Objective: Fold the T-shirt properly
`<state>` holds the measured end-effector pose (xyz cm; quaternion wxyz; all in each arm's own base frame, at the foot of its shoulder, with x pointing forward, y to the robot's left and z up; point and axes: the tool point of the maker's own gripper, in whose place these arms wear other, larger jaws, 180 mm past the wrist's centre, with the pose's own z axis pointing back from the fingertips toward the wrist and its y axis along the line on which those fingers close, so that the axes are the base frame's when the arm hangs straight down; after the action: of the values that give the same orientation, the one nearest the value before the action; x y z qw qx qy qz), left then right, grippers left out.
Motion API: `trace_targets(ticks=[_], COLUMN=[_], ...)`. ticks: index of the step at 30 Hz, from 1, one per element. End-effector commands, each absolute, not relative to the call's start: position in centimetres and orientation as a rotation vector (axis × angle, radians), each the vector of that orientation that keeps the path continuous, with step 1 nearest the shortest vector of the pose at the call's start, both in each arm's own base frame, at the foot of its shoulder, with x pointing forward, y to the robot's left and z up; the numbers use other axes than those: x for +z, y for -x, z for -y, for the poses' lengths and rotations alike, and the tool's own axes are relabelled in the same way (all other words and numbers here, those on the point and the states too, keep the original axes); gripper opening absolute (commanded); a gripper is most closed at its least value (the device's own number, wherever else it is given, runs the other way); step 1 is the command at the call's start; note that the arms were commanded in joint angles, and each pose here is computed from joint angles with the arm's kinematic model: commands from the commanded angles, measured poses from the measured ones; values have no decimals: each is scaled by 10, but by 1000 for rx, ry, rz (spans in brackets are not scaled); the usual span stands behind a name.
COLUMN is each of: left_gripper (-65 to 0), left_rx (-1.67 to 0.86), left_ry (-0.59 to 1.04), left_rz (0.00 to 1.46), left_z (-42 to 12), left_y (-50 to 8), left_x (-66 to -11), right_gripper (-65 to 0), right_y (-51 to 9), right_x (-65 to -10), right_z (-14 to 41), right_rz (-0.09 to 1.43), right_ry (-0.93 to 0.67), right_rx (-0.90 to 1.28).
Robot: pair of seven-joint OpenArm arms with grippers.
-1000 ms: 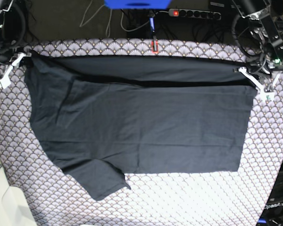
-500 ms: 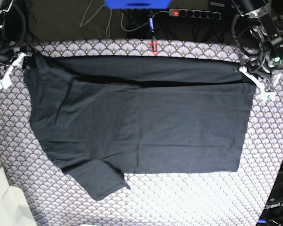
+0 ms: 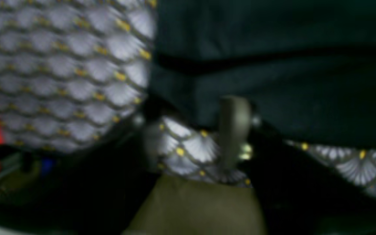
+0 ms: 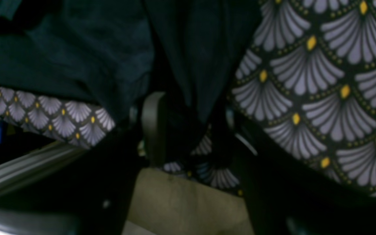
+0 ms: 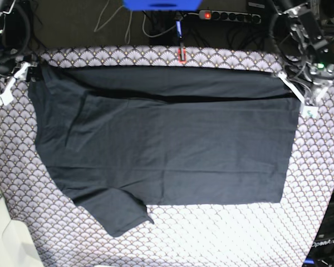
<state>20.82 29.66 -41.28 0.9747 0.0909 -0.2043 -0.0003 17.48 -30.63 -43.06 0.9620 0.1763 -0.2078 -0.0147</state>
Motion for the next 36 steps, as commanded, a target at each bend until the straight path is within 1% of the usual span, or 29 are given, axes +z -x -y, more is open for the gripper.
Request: trace_targets(ticks=[1, 2, 3, 6, 13, 21, 31, 36], left_gripper=[-546, -609, -650, -650, -650, -650, -650, -650], left_rx=[-7, -5, -7, -5, -46, -84, -84, -88], left_ry=[-212, -219, -223, -232, -238, -306, -306, -303], left_rz=[443, 429, 415, 396, 405, 495, 494, 462], left_z=[-305, -306, -308, -310, -301, -302, -302, -302], left_y=[-221, -220, -220, -221, -226, -228, -228, -216], left_x=[-403, -406, -409, -413, -408, -372, -372, -380], right_gripper=[-394, -394, -394, -394, -394, -394, -394, -394], right_y=[-161, -161, -161, -166, -167, -168, -168, -168], right_x=[-436, -436, -436, -434, -435, -434, -434, -434], right_z=[323, 323, 323, 322, 322, 322, 322, 322], right_rz=[343, 343, 343, 353, 355, 356, 356, 356], right_ry=[-282, -282, -282, -284, -286, -286, -286, -286], right_rx=[-16, -16, -16, -16, -16, -16, -16, -16])
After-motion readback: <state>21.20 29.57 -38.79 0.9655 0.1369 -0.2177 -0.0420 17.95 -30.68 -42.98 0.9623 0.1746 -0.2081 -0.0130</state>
